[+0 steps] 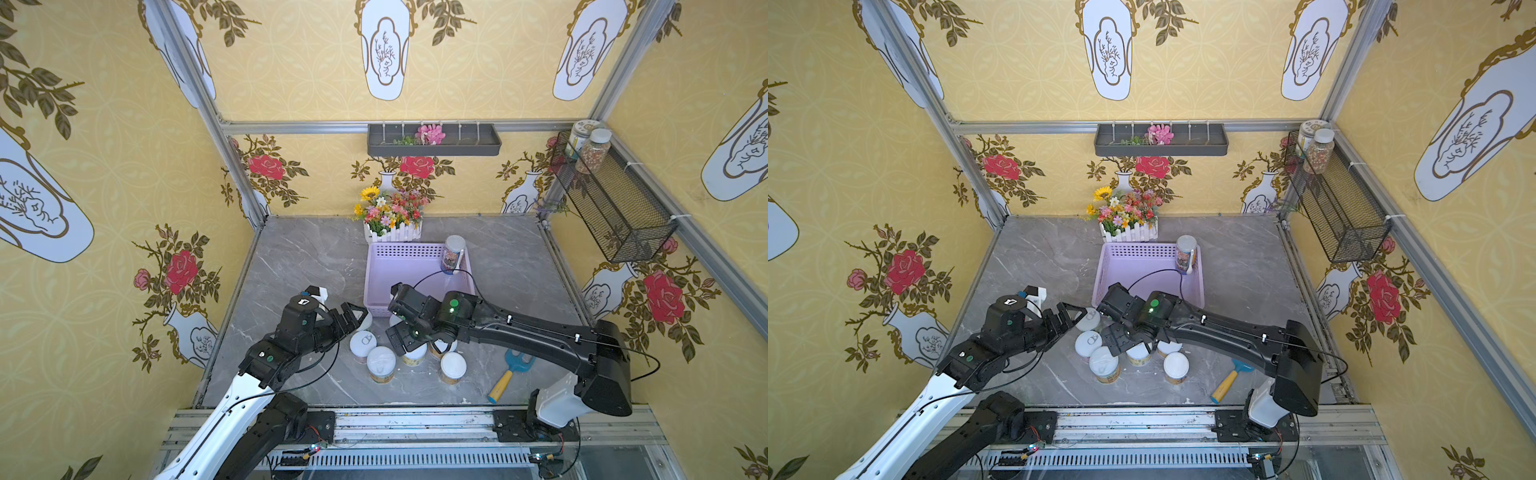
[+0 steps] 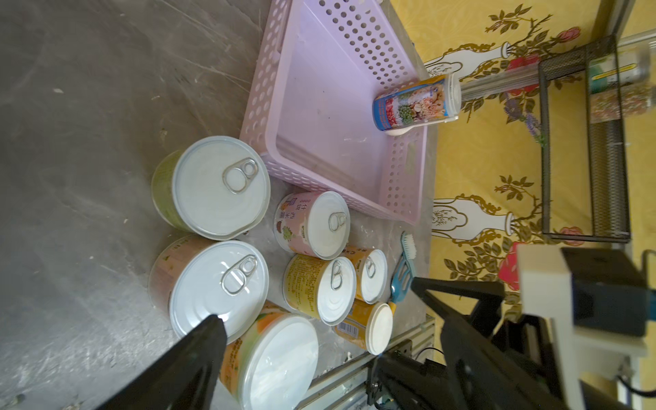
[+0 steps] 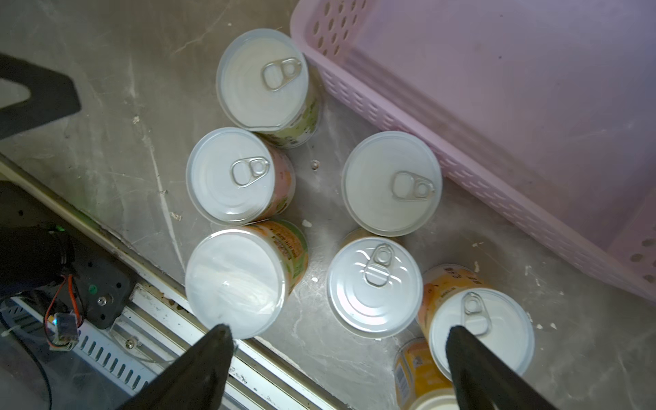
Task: Put the canned food in the basket
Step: Pick up the canned food from the center of the board.
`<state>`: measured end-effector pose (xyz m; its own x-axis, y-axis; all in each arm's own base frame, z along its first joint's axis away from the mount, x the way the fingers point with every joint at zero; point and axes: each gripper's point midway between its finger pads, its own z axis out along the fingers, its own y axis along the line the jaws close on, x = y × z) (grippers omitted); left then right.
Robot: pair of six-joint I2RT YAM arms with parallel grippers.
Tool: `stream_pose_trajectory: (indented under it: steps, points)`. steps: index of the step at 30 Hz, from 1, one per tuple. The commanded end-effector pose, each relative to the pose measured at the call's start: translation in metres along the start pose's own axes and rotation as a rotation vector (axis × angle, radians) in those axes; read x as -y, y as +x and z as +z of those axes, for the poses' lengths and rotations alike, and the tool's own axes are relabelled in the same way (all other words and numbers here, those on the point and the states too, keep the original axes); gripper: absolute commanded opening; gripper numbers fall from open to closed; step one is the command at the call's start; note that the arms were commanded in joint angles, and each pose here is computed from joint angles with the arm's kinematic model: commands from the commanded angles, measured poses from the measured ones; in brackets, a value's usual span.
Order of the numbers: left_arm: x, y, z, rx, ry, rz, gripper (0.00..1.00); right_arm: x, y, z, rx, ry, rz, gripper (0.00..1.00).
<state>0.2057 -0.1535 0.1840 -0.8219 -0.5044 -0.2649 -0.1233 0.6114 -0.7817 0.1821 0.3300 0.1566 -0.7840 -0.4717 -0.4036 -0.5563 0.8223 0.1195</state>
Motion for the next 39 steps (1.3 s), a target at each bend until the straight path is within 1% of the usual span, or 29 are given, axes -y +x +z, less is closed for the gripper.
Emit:
stream_pose_trajectory:
  steps: [1,3,5,8,14,17,21,28,32,34,39]
  points:
    - [0.016,0.01,-0.003,-0.091,0.128,-0.003,1.0,-0.016,0.004,0.007,-0.013,-0.04,-0.006,0.97]
    - [0.009,0.01,-0.005,-0.103,0.117,-0.039,1.0,-0.02,0.008,0.01,-0.027,-0.04,-0.009,0.97]
    - [-0.004,0.008,-0.008,-0.099,0.063,-0.08,1.0,-0.026,0.01,0.011,-0.026,-0.048,-0.016,0.97]
    - [-0.02,0.001,-0.017,-0.06,-0.035,-0.098,1.0,-0.037,0.013,0.015,-0.023,-0.06,-0.034,0.97]
    - [-0.044,-0.015,-0.049,0.052,-0.287,-0.069,1.0,-0.054,0.022,0.031,-0.039,-0.069,-0.049,0.97]
    - [-0.046,-0.018,-0.063,0.066,-0.349,-0.021,1.0,-0.058,0.024,0.038,-0.048,-0.066,-0.045,0.97]
    - [-0.037,-0.014,-0.077,0.077,-0.324,0.025,1.0,-0.06,0.023,0.042,-0.053,-0.07,-0.036,0.97]
    - [-0.02,0.01,-0.104,0.013,-0.258,0.111,1.0,-0.064,0.023,0.05,-0.065,-0.096,-0.01,0.97]
    - [-0.016,0.014,-0.115,-0.005,-0.267,0.196,1.0,-0.064,0.021,0.056,-0.08,-0.09,-0.006,0.97]
    - [-0.012,0.012,-0.117,0.001,-0.264,0.215,1.0,-0.065,0.02,0.058,-0.086,-0.087,-0.008,0.97]
    - [-0.013,0.01,-0.114,-0.003,-0.272,0.217,1.0,-0.063,0.022,0.063,-0.108,-0.056,-0.016,0.98]
